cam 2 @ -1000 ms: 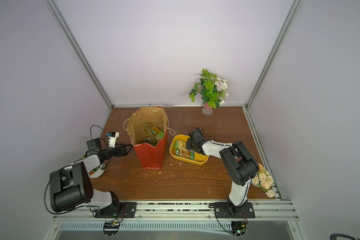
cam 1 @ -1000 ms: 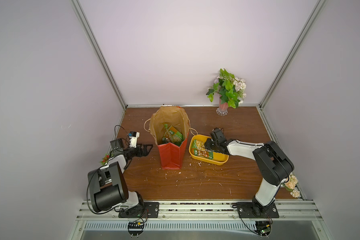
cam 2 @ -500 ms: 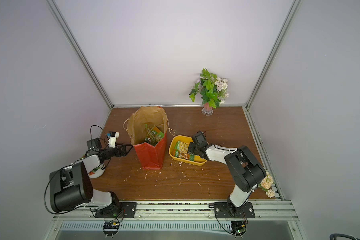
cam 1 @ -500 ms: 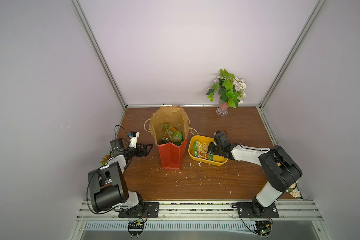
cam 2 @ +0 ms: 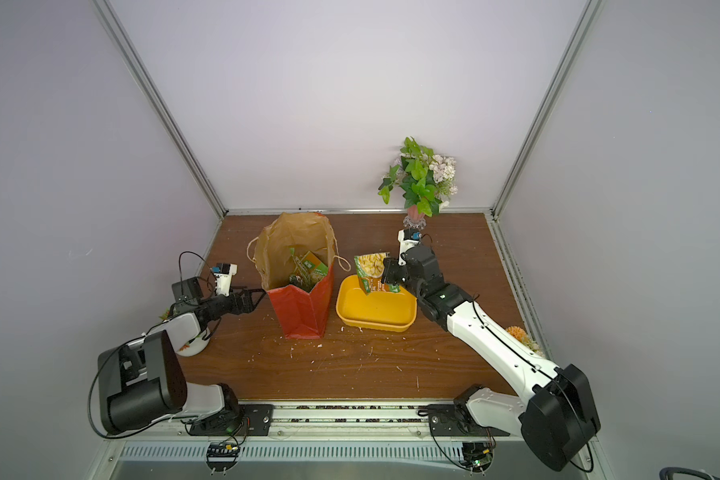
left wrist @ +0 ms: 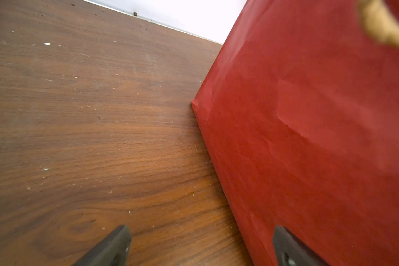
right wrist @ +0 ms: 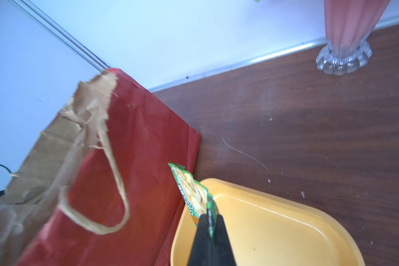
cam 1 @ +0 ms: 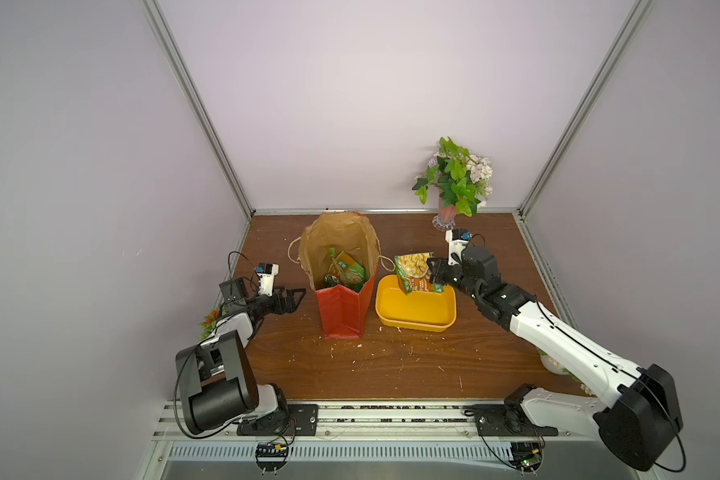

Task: Place the condiment packets inside the bag
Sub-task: Pick up the condiment packet from the storage box, then place the condiment packet in the paper bag.

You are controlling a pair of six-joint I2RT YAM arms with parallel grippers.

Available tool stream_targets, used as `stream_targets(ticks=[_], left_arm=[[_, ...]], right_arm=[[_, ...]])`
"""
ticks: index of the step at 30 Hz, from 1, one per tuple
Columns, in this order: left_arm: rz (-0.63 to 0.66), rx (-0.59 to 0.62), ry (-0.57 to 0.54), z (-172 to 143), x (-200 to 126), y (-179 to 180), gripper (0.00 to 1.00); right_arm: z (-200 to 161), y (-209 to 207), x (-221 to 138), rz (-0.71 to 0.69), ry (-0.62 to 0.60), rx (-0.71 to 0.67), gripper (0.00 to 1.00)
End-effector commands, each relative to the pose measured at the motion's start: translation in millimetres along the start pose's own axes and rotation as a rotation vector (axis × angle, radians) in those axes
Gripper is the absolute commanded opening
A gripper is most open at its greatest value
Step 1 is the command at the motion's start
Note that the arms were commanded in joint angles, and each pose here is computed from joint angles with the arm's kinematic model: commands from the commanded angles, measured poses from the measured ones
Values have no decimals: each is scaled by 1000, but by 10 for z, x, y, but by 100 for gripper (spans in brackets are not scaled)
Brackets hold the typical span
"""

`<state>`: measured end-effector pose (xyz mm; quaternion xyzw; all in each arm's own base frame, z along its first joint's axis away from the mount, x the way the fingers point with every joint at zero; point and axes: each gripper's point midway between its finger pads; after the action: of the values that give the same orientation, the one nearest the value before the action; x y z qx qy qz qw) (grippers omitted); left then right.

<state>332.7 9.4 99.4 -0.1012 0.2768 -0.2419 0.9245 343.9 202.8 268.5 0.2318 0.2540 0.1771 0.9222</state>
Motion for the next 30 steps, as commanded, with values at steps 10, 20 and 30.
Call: stream_targets(ticks=[10, 20, 30], left_arm=[[17, 14, -36, 35, -78, -24, 99], [68, 20, -46, 69, -113, 36, 99], [150, 25, -75, 163, -186, 121, 99]], right_arm=[[1040, 1184, -562, 196, -255, -137, 0], [1126, 1950, -294, 356, -264, -136, 0], [744, 2189, 412, 311, -138, -159, 0]])
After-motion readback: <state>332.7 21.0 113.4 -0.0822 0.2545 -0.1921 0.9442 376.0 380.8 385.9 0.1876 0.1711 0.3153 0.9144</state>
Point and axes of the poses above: each gripper's point midway between its finger pads, its own x axis out along the fingers, its own y axis along the line the jaws close on, z = x × y, and after that the axes turned 4 degrees about x, right-handed
